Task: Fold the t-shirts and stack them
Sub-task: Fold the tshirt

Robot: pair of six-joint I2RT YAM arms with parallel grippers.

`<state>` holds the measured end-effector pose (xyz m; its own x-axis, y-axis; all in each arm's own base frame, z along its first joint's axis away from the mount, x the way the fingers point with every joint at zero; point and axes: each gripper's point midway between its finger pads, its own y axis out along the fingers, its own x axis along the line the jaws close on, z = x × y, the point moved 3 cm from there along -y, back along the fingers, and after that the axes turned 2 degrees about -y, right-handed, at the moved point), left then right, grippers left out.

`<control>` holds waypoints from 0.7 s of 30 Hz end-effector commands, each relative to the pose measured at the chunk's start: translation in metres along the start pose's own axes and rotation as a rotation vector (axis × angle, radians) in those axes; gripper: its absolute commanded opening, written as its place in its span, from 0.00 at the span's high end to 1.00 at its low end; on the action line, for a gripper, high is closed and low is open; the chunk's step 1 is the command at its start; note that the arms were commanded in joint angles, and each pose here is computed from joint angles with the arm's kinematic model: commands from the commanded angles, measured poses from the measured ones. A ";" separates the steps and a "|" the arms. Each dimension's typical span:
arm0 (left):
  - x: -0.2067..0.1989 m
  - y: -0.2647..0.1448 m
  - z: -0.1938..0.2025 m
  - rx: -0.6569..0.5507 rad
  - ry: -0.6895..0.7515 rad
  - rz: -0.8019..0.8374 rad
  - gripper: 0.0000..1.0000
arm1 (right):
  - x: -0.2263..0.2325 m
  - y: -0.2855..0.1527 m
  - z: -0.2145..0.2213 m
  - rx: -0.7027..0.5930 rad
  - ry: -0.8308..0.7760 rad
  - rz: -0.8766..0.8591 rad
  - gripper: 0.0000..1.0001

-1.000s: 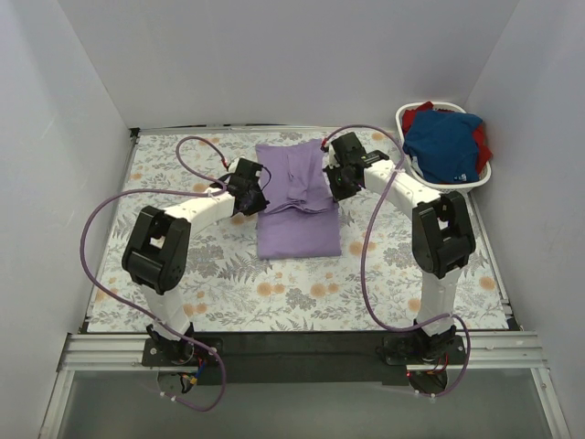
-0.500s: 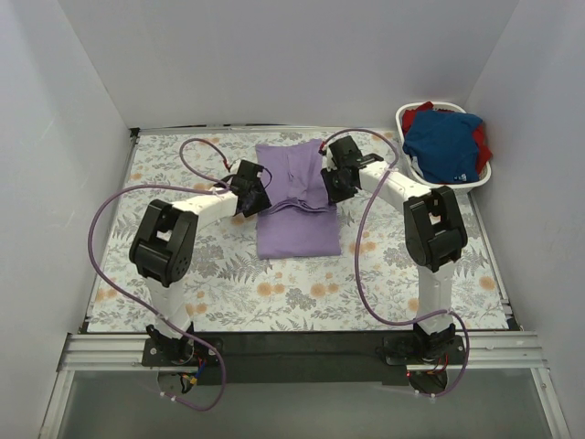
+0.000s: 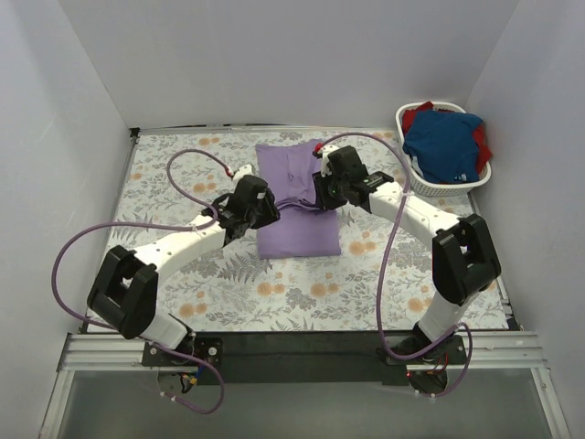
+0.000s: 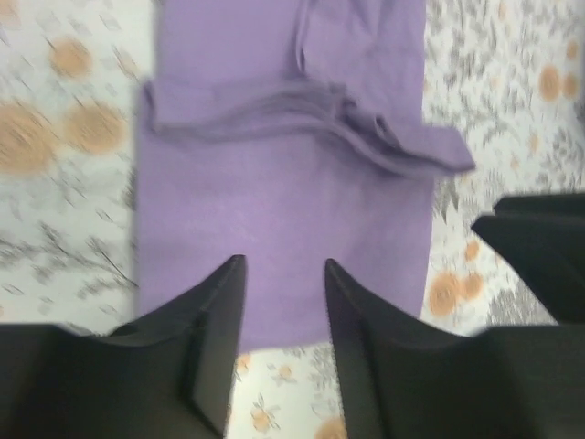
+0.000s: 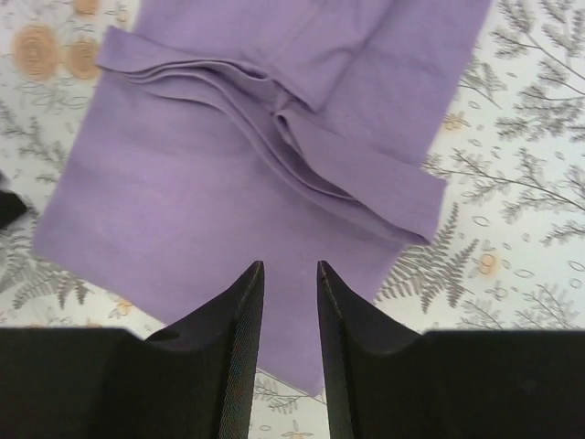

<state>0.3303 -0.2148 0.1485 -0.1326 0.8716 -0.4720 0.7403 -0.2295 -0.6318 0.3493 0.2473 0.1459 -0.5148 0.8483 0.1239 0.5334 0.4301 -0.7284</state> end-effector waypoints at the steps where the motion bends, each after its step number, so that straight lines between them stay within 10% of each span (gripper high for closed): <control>1: 0.019 0.005 0.050 0.131 0.010 -0.060 0.67 | 0.023 0.007 -0.005 -0.061 0.021 -0.135 0.64; 7: 0.042 0.023 0.095 0.285 0.017 -0.126 0.87 | 0.032 0.035 0.005 -0.018 0.040 -0.190 0.67; 21: 0.084 -0.004 0.129 0.377 -0.012 -0.220 0.89 | -0.044 0.089 -0.092 -0.194 0.137 -0.178 0.68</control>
<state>0.2648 -0.2179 0.0469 -0.2275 0.8900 -0.3952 0.4960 -0.2434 -0.8335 0.4489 0.2721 0.0775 -0.4730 0.8287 0.2993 0.4870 0.5290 -0.6950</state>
